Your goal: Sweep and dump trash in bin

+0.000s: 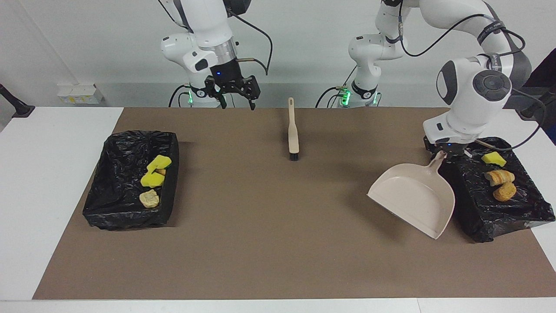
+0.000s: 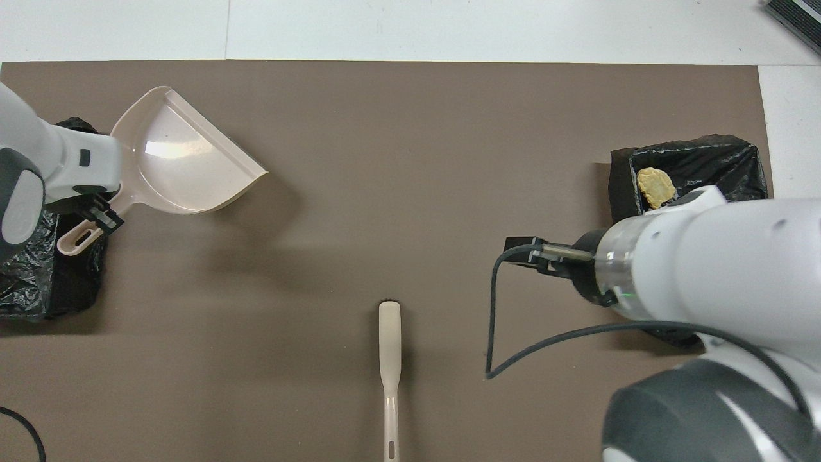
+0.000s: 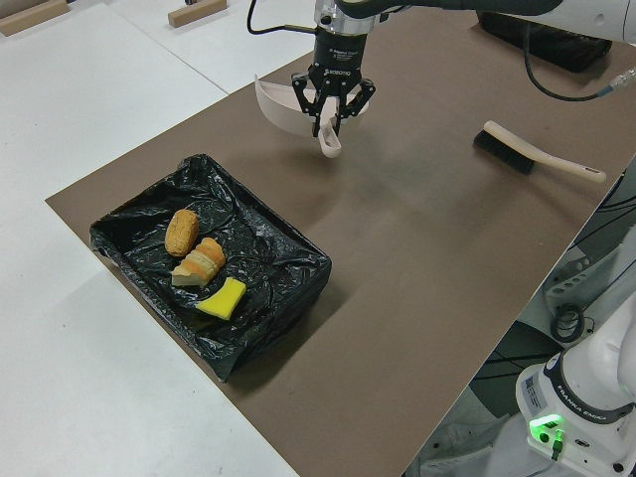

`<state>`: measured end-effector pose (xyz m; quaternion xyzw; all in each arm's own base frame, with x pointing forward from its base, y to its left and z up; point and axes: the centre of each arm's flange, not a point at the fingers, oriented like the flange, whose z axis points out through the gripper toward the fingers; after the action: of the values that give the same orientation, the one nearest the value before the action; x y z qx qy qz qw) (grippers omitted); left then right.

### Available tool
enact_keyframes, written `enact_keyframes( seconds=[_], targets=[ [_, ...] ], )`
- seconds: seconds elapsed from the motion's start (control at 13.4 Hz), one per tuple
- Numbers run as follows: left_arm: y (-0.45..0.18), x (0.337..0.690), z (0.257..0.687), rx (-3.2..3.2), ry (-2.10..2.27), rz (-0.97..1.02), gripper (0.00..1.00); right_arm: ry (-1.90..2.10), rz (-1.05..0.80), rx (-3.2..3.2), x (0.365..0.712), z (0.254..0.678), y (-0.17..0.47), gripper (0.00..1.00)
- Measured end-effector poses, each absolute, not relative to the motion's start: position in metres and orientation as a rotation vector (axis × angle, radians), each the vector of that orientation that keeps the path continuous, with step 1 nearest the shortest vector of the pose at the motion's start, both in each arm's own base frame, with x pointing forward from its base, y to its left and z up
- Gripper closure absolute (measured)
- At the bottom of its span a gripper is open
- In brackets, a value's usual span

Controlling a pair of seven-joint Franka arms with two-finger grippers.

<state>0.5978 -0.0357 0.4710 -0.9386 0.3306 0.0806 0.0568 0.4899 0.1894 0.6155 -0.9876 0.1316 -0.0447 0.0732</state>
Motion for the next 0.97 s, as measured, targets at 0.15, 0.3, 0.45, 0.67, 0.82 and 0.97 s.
enact_keyframes(
  seconds=[0.15,0.3,0.45,0.67,0.82,0.97],
  targets=[
    [-0.076,0.596,0.461,-2.964,0.786,0.229,0.68,0.407,-0.117,-3.005,0.509,0.629,0.169,0.00],
    [-0.134,0.596,0.453,-3.073,0.547,0.157,0.68,0.404,-0.105,-3.040,0.535,0.636,0.149,0.00],
    [-0.192,0.591,0.440,-3.162,0.376,0.119,0.68,0.368,-0.118,-3.056,0.556,0.639,0.132,0.00],
    [-0.264,0.580,0.416,-3.212,0.272,0.093,0.68,0.331,-0.112,-3.069,0.569,0.641,0.110,0.00],
    [-0.308,0.564,0.405,-3.224,0.210,0.088,0.68,0.343,-0.115,-3.068,0.569,0.646,0.100,0.00],
    [-0.342,0.555,0.399,-3.252,0.120,0.018,0.68,0.303,-0.078,-3.083,0.566,0.646,0.090,0.00]
  ],
)
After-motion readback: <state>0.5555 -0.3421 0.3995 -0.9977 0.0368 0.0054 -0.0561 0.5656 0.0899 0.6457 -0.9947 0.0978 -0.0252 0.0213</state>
